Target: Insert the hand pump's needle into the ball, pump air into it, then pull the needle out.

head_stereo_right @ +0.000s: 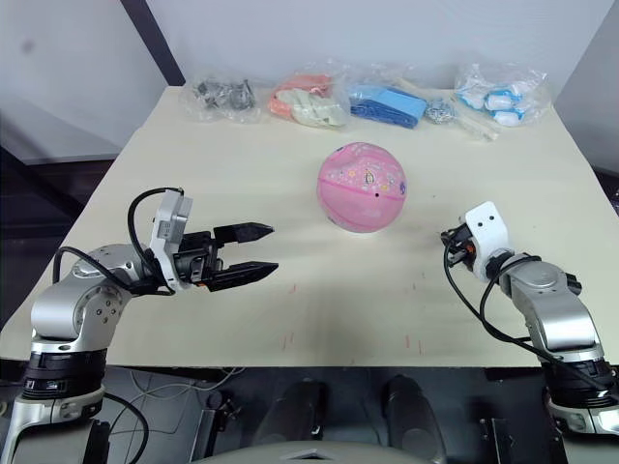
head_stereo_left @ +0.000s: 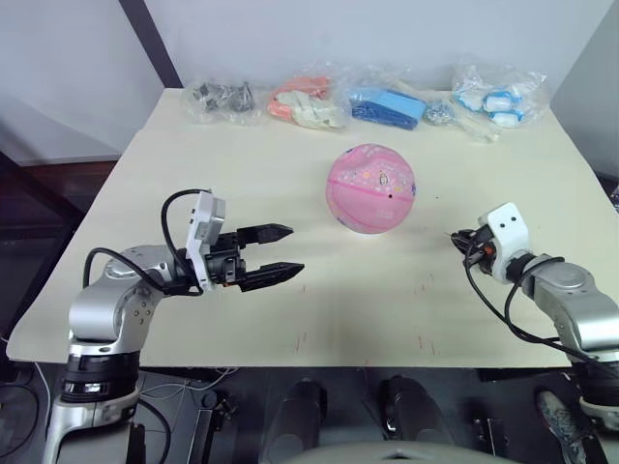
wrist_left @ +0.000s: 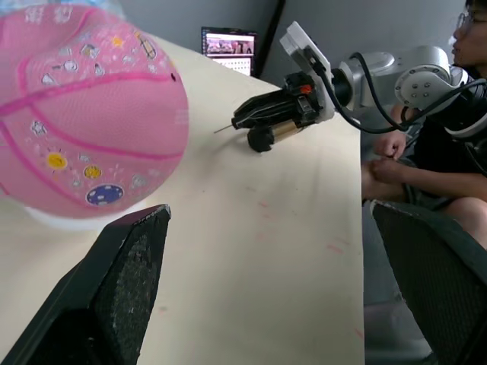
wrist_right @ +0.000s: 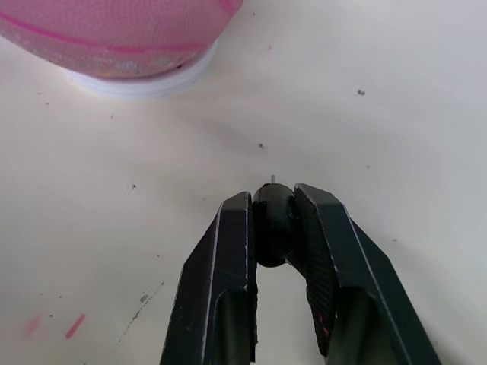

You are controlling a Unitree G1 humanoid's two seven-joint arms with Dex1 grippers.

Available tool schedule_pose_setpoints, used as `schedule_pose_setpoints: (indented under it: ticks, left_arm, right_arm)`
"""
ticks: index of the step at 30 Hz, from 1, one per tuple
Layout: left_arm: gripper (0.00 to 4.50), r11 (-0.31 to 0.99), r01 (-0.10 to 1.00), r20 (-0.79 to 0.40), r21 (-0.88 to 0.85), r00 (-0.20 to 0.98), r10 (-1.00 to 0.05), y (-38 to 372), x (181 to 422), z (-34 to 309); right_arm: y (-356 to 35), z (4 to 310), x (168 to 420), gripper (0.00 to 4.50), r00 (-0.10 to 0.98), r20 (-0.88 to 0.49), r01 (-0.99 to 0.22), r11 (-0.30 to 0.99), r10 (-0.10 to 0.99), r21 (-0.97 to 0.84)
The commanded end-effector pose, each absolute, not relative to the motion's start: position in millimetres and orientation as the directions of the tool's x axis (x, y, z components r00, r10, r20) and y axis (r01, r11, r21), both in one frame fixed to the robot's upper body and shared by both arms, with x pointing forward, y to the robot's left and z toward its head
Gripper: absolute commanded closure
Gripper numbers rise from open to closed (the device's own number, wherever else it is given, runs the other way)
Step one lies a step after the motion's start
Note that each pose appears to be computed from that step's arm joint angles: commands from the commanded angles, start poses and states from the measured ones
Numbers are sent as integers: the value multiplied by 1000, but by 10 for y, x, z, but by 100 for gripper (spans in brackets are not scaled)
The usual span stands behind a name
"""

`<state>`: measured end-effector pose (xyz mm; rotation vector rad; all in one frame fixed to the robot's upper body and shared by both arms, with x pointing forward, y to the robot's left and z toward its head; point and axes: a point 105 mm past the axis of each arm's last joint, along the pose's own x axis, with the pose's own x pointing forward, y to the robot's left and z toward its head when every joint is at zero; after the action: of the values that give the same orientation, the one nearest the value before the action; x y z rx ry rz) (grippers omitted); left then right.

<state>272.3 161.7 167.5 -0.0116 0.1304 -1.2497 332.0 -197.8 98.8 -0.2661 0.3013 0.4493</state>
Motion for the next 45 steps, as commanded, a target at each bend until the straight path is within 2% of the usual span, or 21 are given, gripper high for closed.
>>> schedule_pose_setpoints:
  ticks: [1, 4, 6, 7, 12, 16, 17, 20, 27, 31, 37, 45]
  left_arm:
    - [0, 316, 949, -75, -24, 313, -947, 1609, 2669, 1770]
    - [0, 322, 946, -76, -29, 319, -945, 1599, 2659, 1741]
    - [0, 325, 945, -75, -34, 322, -944, 1589, 2656, 1723]
    - [0, 328, 944, -75, -37, 325, -943, 1585, 2659, 1712]
    - [0, 380, 923, -55, -58, 377, -925, 1564, 2708, 1673]
    - [0, 428, 900, -31, -79, 427, -904, 1532, 2734, 1651]
    - [0, 471, 879, -24, -70, 471, -882, 1534, 2764, 1637]
    - [0, 524, 846, -1, -100, 526, -850, 1525, 2746, 1579]
    - [0, 549, 823, -11, -147, 554, -832, 1620, 2521, 1439]
    - [0, 588, 793, -52, -161, 588, -807, 1730, 2421, 1309]
    - [0, 623, 754, -109, -208, 615, -781, 1863, 2299, 1144]
    - [0, 640, 743, -132, -197, 627, -768, 1759, 2191, 1193]
  right_arm:
    - [-2038, 948, 3320, 300, 863, -328, -455, 872, 384, -178]
    - [-2087, 995, 3309, 179, 874, -300, -445, 878, 382, -178]
    - [-2122, 1070, 3273, 61, 882, -275, -439, 878, 382, -191]
    - [-2134, 1131, 3250, 17, 889, -250, -433, 881, 383, -189]
    - [-2128, 1400, 3065, 17, 900, -122, -434, 884, 418, -173]
    - [-2174, 1509, 2948, 17, 917, -50, -399, 897, 397, -191]
    - [-2128, 1595, 2894, 17, 898, 33, -431, 893, 438, -133]
    - [-2181, 1630, 2713, 17, 892, 82, -440, 895, 445, -73]
    - [-2436, 1301, 2203, 17, 877, -109, -475, 878, 467, -59]
    - [-2584, 1244, 1971, 17, 877, -176, -465, 882, 448, -73]
    - [-2808, 1182, 1741, 17, 889, -223, -424, 903, 401, -65]
    - [-2921, 1159, 1659, 17, 894, -238, -404, 912, 379, -65]
